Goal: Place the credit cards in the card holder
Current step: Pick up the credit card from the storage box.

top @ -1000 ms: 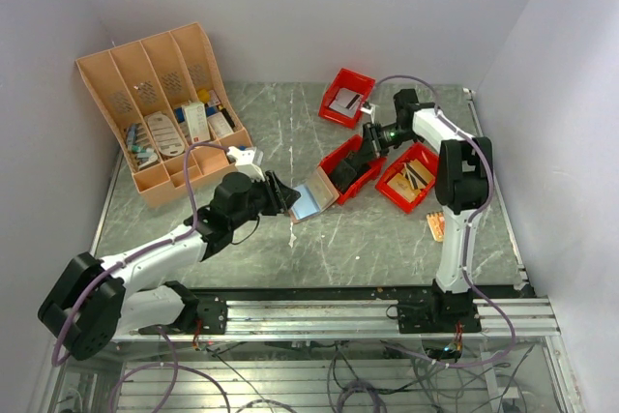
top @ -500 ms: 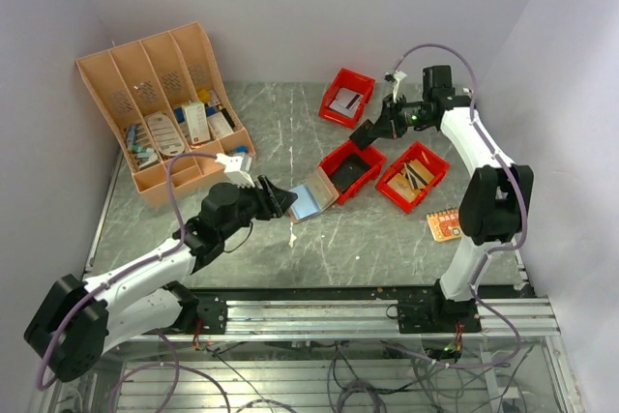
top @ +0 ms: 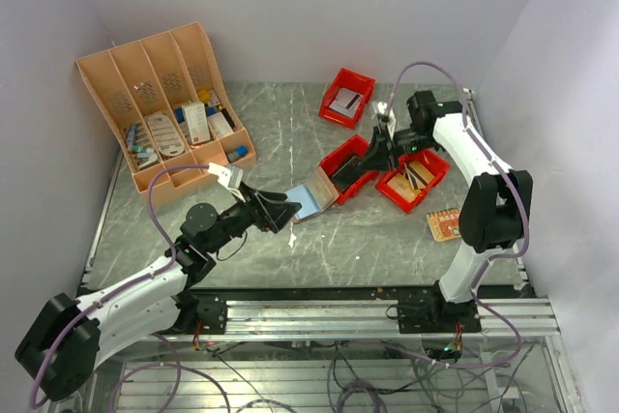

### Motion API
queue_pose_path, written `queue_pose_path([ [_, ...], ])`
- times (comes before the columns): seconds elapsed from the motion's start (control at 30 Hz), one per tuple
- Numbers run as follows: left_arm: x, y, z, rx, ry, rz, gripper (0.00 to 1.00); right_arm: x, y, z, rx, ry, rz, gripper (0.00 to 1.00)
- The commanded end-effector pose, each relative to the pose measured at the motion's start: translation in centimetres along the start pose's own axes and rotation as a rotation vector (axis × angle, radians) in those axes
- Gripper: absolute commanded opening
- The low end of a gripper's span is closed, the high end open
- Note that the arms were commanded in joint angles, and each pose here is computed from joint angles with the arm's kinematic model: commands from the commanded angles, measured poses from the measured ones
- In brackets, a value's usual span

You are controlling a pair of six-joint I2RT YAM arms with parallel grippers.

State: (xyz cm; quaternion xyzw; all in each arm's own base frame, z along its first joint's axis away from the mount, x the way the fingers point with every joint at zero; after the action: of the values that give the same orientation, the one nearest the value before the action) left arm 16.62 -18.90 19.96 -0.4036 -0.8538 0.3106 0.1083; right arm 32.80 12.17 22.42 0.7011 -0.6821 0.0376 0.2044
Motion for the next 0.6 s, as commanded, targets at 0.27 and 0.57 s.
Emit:
queue_pose_path([
  [0.27,1.0,-2.0,-1.1,-0.240,-0.081,0.235,0.81,-4.4,7.0,1.7,0.809,0.038,-0.228,0.00],
  [0.57,2.4,-2.2,-0.7,-0.369,-0.185,0.330,0.80,-4.8,8.5,1.4,0.954,-0.019,-0.274,0.00],
])
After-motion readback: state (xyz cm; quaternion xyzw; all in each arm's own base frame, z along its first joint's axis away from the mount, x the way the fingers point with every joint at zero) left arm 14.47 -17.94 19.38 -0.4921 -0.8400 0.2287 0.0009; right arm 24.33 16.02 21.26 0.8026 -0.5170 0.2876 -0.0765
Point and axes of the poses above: each gripper's point midway between its finger pads, its own x axis back along the fingers, its own y axis along the line the jaws close on, z = x × y, the point moved 8 cm from there along x, back along the fingers
